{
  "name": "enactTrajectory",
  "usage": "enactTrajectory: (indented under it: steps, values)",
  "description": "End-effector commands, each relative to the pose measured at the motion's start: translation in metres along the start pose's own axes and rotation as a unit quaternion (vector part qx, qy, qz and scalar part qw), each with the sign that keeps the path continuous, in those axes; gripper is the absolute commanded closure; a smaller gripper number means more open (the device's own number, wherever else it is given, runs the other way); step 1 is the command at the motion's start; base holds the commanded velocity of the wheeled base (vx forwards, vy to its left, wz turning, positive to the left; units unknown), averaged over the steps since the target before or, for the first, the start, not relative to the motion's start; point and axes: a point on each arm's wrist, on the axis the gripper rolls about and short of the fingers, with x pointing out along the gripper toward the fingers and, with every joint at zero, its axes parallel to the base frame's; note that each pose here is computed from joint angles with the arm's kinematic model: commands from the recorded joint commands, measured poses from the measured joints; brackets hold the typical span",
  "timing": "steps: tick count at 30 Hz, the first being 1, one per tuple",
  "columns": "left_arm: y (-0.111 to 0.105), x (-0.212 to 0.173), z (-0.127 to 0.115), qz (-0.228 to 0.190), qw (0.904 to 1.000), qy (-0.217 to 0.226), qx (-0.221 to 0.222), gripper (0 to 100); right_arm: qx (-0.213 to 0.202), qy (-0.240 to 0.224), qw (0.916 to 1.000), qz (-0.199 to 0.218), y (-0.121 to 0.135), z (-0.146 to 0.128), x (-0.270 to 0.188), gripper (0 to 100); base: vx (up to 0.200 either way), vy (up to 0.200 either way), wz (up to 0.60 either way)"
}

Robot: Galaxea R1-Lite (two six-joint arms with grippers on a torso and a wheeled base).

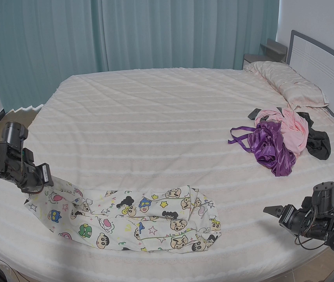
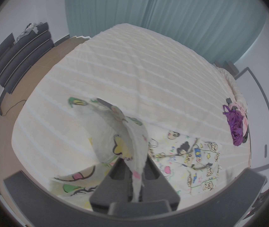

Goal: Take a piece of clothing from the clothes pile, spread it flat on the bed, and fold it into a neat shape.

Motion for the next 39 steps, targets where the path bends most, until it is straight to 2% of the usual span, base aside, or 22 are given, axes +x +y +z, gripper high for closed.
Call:
enactTrajectory:
  steps: [1, 2, 3, 4, 9, 13, 14, 15, 16, 20, 25, 29, 33, 37, 39]
  values:
    - [-0.075, -0.012, -0.032, -0.024, 0.9992, -0.006, 0.032, 100, 0.0, 0.001, 1.0, 0.0, 0.0, 0.0, 0.0, 0, 0.0, 0.0, 0.0]
    - [-0.087, -0.012, -0.038, -0.027, 0.9989, -0.005, 0.039, 100, 0.0, 0.002, 1.0, -0.001, 0.0, 0.0, 0.0, 0, 0.0, 0.0, 0.0]
    - [-0.09, -0.013, -0.04, -0.027, 0.9988, -0.005, 0.041, 100, 0.0, 0.001, 1.0, 0.001, 0.0, 0.0, 0.0, 0, 0.0, 0.0, 0.0]
    - [-0.107, -0.015, -0.049, -0.034, 0.998, -0.008, 0.052, 100, -0.001, 0.002, 1.0, -0.001, 0.0, 0.0, 0.0, 0, 0.0, 0.0, 0.0]
    - [-0.158, -0.011, -0.08, -0.056, 0.9937, 0.002, 0.097, 100, -0.003, 0.005, 1.0, 0.0, 0.001, -0.002, 0.001, 0, 0.0, 0.0, 0.0]
    - [-0.196, 0.0, -0.1, -0.063, 0.9921, 0.005, 0.109, 100, -0.004, 0.005, 1.0, 0.001, 0.001, -0.002, 0.001, 0, 0.0, 0.0, 0.0]
    - [-0.197, 0.001, -0.1, -0.063, 0.9921, 0.006, 0.108, 100, -0.004, 0.005, 1.0, 0.002, 0.001, -0.002, 0.001, 0, 0.0, 0.0, 0.0]
    - [-0.213, 0.006, -0.108, -0.067, 0.9913, 0.006, 0.113, 100, -0.005, 0.006, 1.0, 0.002, 0.001, -0.002, 0.001, 0, 0.0, 0.0, 0.0]
    - [-0.22, 0.007, -0.111, -0.072, 0.9907, 0.009, 0.115, 100, -0.007, 0.006, 1.0, 0.002, 0.002, -0.003, 0.001, 0, 0.0, 0.0, 0.0]
    - [-0.24, 0.013, -0.118, -0.09, 0.9879, 0.011, 0.126, 100, -0.009, 0.008, 0.9999, 0.005, 0.003, -0.004, 0.001, 0, 0.0, 0.0, 0.0]
    - [-0.254, 0.015, -0.127, -0.105, 0.9847, 0.017, 0.138, 100, -0.009, 0.007, 0.9999, 0.005, 0.003, -0.004, 0.0, 0, 0.0, 0.0, 0.0]
    - [-0.274, 0.009, -0.13, -0.139, 0.9829, 0.018, 0.119, 100, -0.009, 0.007, 0.9999, 0.005, 0.003, -0.004, 0.0, 0, 0.0, 0.0, 0.0]
    - [-0.283, 0.001, -0.133, -0.172, 0.9771, 0.036, 0.119, 100, -0.01, 0.006, 0.9999, 0.007, 0.004, -0.003, 0.0, 0, 0.0, 0.0, 0.0]
    - [-0.289, -0.001, -0.134, -0.185, 0.9751, 0.033, 0.118, 100, -0.011, 0.006, 0.9999, 0.007, 0.004, -0.004, 0.0, 0, 0.0, 0.0, 0.0]
    - [-0.292, -0.003, -0.132, -0.2, 0.9741, 0.028, 0.102, 100, -0.012, 0.007, 0.9999, 0.009, 0.005, -0.004, 0.0, 0, 0.0, 0.0, 0.0]
